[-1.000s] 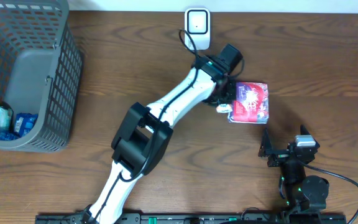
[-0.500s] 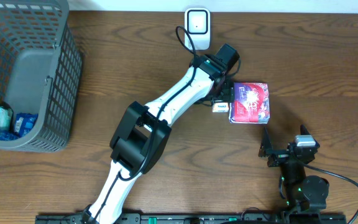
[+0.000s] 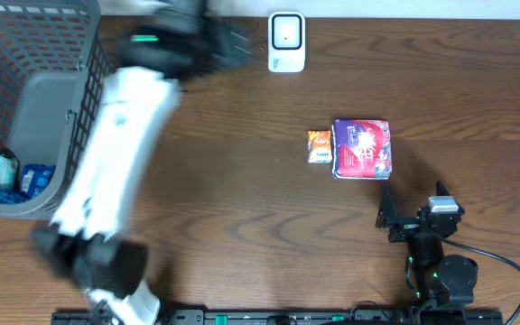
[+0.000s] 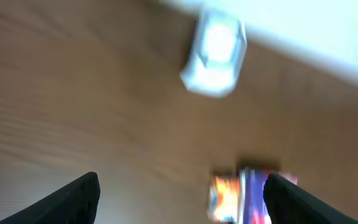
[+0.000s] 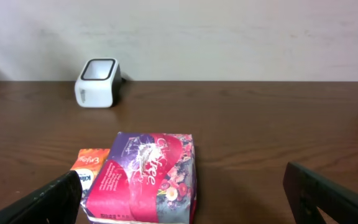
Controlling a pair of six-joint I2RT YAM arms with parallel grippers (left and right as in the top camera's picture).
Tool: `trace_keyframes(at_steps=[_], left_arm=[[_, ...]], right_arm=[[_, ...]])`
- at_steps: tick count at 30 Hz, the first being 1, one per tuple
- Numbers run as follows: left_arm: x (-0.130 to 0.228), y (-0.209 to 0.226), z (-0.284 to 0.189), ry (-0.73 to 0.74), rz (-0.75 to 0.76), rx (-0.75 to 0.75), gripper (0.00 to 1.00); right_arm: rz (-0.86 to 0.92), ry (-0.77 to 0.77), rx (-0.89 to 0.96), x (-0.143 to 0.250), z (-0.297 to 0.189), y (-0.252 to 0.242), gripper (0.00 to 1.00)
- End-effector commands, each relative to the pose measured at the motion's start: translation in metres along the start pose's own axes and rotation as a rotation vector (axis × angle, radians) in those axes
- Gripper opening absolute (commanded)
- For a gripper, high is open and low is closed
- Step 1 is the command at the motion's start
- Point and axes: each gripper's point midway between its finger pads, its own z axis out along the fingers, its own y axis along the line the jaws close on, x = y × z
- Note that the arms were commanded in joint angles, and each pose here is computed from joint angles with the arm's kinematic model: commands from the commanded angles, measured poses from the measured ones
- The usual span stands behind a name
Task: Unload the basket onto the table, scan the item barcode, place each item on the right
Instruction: 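Carry the orange pack past the scanner and place it beside the purple pack, then reach the left gripper into the basket and grasp the blue snack packs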
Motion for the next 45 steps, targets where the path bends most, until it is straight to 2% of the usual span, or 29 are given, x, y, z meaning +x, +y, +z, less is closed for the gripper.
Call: trace_keyframes(at_steps=[1, 5, 8, 14, 23, 31, 45], left_arm=[[-0.044, 0.057, -0.051, -0.159, -0.032, -0.111, 0.84], [-0.082, 0.160, -0.108, -0.306, 0.046, -0.484, 0.84], [-0.086, 0.220, -0.133, -0.326, -0.022, -0.698, 0.84], [-0.057, 0.299, -0.129, -0.181, -0.139, -0.848, 0.84], [0.017, 0.380, -0.075, 0.139, -0.236, -0.949, 0.84], [0.068, 0.430, -0.053, 0.323, -0.328, -0.987, 0.84], [0.121, 0.446, -0.020, 0.508, -0.389, -0.930, 0.81]], right_arm=[[-0.007, -0.001, 0.014, 0.000, 0.000, -0.003, 0.99], [-0.007, -0.001, 0.014, 0.000, 0.000, -0.003, 0.99], [-0.007, -0.001, 0.014, 0.000, 0.000, -0.003, 0.99], [-0.007, -0.001, 0.014, 0.000, 0.000, -0.003, 0.99], [-0.007, -0.001, 0.014, 0.000, 0.000, -0.003, 0.99], [-0.007, -0.001, 0.014, 0.000, 0.000, -0.003, 0.99], [-0.007, -0.001, 0.014, 0.000, 0.000, -0.003, 0.99]])
